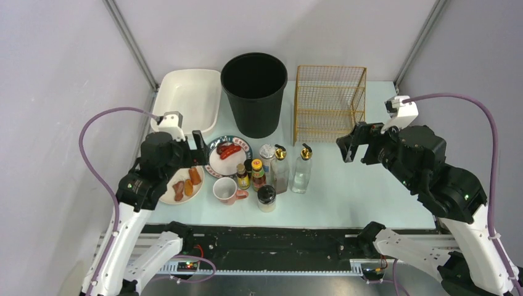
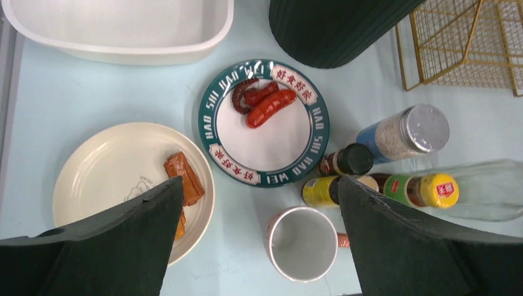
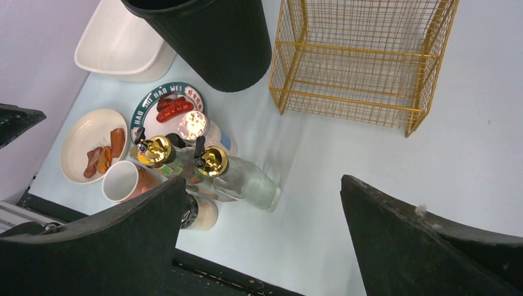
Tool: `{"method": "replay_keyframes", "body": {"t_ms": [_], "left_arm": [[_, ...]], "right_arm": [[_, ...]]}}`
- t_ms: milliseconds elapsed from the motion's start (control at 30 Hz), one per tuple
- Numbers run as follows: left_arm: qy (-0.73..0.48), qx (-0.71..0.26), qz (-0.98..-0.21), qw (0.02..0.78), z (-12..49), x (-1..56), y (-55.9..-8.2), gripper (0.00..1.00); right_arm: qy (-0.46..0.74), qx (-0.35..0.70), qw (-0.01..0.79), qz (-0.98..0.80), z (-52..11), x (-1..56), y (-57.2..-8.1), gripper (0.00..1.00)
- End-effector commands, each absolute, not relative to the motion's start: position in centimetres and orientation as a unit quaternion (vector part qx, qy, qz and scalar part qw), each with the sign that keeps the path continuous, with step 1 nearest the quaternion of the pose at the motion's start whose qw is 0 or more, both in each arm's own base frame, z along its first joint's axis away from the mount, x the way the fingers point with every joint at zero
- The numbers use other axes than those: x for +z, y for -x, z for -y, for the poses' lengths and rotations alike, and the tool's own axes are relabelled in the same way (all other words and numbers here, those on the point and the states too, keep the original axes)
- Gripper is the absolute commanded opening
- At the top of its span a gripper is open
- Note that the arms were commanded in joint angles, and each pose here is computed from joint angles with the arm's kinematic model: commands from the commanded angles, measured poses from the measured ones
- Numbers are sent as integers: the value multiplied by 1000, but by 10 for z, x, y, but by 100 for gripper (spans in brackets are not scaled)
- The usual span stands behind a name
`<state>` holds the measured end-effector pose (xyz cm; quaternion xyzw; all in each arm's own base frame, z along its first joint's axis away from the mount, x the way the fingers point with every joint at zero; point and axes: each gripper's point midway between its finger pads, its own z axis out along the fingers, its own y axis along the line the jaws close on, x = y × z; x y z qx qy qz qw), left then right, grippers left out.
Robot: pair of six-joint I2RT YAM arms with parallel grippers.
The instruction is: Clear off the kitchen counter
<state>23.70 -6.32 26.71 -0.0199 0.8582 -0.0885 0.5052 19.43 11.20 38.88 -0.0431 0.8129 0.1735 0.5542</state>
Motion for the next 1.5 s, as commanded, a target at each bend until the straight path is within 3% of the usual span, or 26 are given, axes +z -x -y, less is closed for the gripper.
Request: {"method": "replay_keyframes", "body": {"t_ms": [0,267,600,1033,1467], "left_arm": [[-1,-114,-832,544,69,275,-234,98],[-5,-155,-801,578,77,268,-225,98],[-2,-195,-789,582,87,255,-217,98],[-1,-233,-778,583,95,244,-206,98],[4,-242,-768,593,93,242,-198,98]], "right_arm": [[65,177,537,-822,-115,382,-187,100],[129,215,548,-798,-138,363,-186,100],[165,236,578,-764,-165,323,-198,85],[207,209,586,-755,-204,294,-211,91],[159,174,598,-766,-208,272,-232,87]]}}
